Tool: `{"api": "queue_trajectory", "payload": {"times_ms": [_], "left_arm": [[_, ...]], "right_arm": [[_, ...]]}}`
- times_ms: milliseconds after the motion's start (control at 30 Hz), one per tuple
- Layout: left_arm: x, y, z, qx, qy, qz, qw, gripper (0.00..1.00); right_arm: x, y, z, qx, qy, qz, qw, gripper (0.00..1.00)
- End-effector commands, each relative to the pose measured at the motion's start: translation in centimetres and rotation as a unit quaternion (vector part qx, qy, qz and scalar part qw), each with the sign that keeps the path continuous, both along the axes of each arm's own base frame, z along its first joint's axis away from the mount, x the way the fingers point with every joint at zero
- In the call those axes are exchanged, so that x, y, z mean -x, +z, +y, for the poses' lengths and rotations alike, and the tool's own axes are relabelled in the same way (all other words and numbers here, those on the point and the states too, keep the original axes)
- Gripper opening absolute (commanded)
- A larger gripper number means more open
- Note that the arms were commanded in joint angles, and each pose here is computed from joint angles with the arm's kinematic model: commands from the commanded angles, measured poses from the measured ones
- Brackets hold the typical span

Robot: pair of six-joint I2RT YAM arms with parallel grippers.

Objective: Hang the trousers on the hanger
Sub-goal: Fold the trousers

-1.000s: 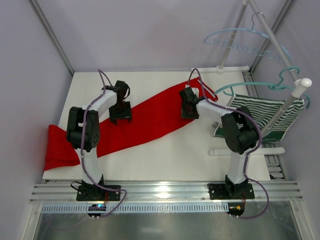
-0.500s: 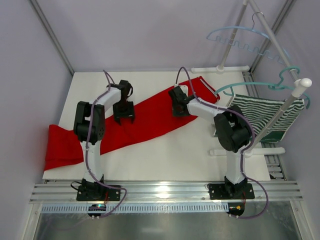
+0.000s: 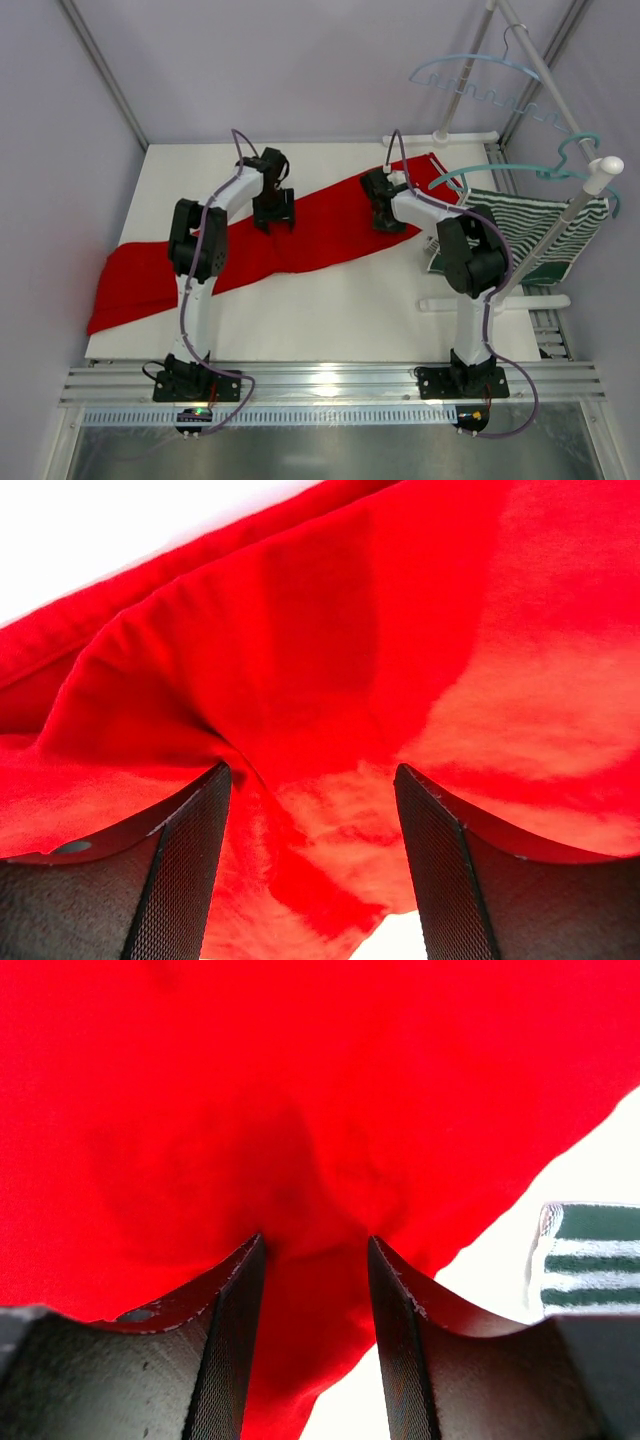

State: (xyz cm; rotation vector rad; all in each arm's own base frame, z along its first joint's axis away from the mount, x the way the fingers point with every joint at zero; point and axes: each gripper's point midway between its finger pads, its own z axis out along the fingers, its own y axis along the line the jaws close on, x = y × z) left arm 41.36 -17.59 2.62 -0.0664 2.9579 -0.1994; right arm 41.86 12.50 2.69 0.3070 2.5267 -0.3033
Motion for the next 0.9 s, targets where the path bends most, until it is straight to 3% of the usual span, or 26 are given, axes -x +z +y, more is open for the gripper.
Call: {"api": "queue_trajectory", "payload": {"times_ms": [0, 167, 200, 267, 400, 467, 600, 767, 867], "left_arm": [[-2.6, 3.4, -3.2, 0.070, -0.008, -0.057, 0.996, 0.67], [-1.9, 7.6, 1.2, -0.013, 0.044, -0.101, 0.994, 0.69], [-1.6, 7.5, 3.2, -0.053, 0.064, -0.104, 0.991, 0.69], [-0.8, 9.1, 6.5, -0.072, 0.116, -0.114, 0.984, 0.67], [3.0, 7.2, 13.3, -0.066, 0.213, -0.083, 0.971, 0.66], [3.9, 7.7, 17.3, -0.079, 0.261, -0.095, 0.957, 0.67], [8.1, 5.4, 23.2, -0.108, 0.339, -0.052, 0.933, 0.67], [12.2, 2.4, 25.6, -0.138, 0.383, -0.011, 0.913, 0.69], [12.0, 0.9, 24.9, -0.116, 0.394, 0.003, 0.912, 0.70]], "right_arm": [[-0.6, 4.5, 2.2, -0.018, 0.049, -0.038, 0.998, 0.49], [-1.5, 7.5, 10.5, -0.105, 0.170, -0.078, 0.977, 0.49], [-1.6, 7.5, 11.1, -0.111, 0.177, -0.077, 0.975, 0.49], [-1.9, 6.4, 11.4, -0.107, 0.173, -0.065, 0.977, 0.49], [-2.4, 4.1, 10.9, -0.094, 0.162, -0.045, 0.981, 0.49], [-2.4, 3.1, 10.5, -0.099, 0.147, -0.034, 0.984, 0.49], [-2.5, 1.5, 8.5, -0.095, 0.105, -0.019, 0.990, 0.49], [-1.9, -0.3, 5.1, -0.085, 0.051, 0.010, 0.995, 0.48], [-1.3, -0.5, 2.7, -0.085, 0.015, 0.012, 0.996, 0.48]]}}
